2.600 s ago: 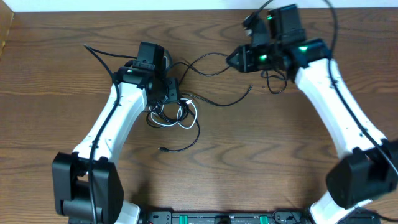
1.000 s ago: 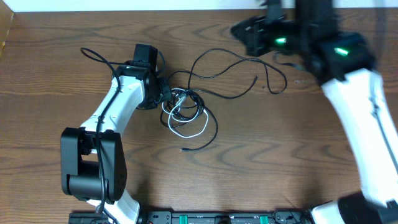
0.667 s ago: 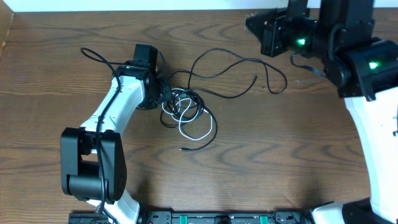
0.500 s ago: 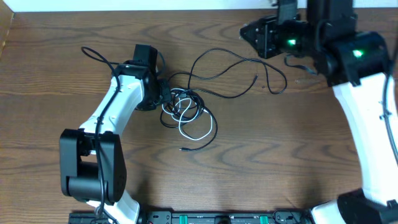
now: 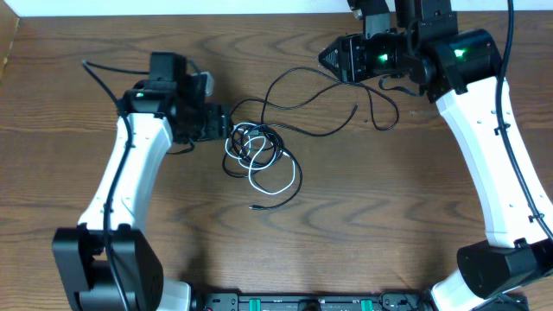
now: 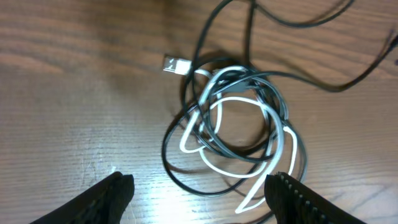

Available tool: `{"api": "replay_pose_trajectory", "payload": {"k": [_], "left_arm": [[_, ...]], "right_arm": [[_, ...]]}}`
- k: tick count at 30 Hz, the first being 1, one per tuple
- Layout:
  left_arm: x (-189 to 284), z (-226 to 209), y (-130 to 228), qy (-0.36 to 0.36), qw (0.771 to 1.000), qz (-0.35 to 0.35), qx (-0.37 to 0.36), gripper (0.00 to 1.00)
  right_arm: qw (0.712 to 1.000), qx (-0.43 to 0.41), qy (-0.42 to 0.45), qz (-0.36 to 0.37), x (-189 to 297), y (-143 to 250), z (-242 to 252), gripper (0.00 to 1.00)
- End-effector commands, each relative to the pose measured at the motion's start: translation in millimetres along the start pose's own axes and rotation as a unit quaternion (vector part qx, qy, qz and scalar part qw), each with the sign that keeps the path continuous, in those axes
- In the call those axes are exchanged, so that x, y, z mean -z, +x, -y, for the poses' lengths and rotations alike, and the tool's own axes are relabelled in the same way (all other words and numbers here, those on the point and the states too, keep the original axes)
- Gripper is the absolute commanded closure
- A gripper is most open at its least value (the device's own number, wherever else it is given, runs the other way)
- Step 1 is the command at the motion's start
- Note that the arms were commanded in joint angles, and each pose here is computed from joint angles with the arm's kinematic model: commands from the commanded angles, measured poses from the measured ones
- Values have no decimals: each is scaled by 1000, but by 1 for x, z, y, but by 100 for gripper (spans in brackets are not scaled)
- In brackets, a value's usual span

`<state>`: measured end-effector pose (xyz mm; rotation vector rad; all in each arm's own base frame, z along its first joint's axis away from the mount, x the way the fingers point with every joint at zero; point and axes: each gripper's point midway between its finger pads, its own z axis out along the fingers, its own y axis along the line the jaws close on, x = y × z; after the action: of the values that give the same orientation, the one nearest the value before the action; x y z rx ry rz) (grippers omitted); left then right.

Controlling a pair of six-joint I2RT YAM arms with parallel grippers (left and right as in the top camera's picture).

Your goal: Untangle cables

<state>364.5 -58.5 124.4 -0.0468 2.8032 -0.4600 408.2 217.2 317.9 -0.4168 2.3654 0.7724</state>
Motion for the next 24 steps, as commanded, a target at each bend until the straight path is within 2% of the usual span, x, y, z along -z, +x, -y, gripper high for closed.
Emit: {"api": "replay_pose_trajectory", "payload": {"k": [1, 4, 10, 16, 19, 24], "left_arm": [[-21, -8, 19, 66, 997, -33, 12, 28], [-37, -12, 25, 111, 993, -34, 25, 33], [-67, -19, 26, 145, 988, -35, 38, 36], [-97, -16, 27, 172, 983, -46, 36, 44], [-103, -10, 23, 200, 978, -41, 34, 53], [-104, -10, 20, 201, 978, -34, 34, 73]], "right_arm": [[1000, 17, 8, -4, -1, 2, 0, 57], [1000, 17, 8, -6, -1, 3, 0, 56], [1000, 17, 9, -6, -1, 3, 0, 56], [1000, 17, 11, -6, -1, 4, 1, 56], [1000, 17, 16, -7, -1, 4, 3, 56], [1000, 17, 18, -7, -1, 4, 3, 54]]}}
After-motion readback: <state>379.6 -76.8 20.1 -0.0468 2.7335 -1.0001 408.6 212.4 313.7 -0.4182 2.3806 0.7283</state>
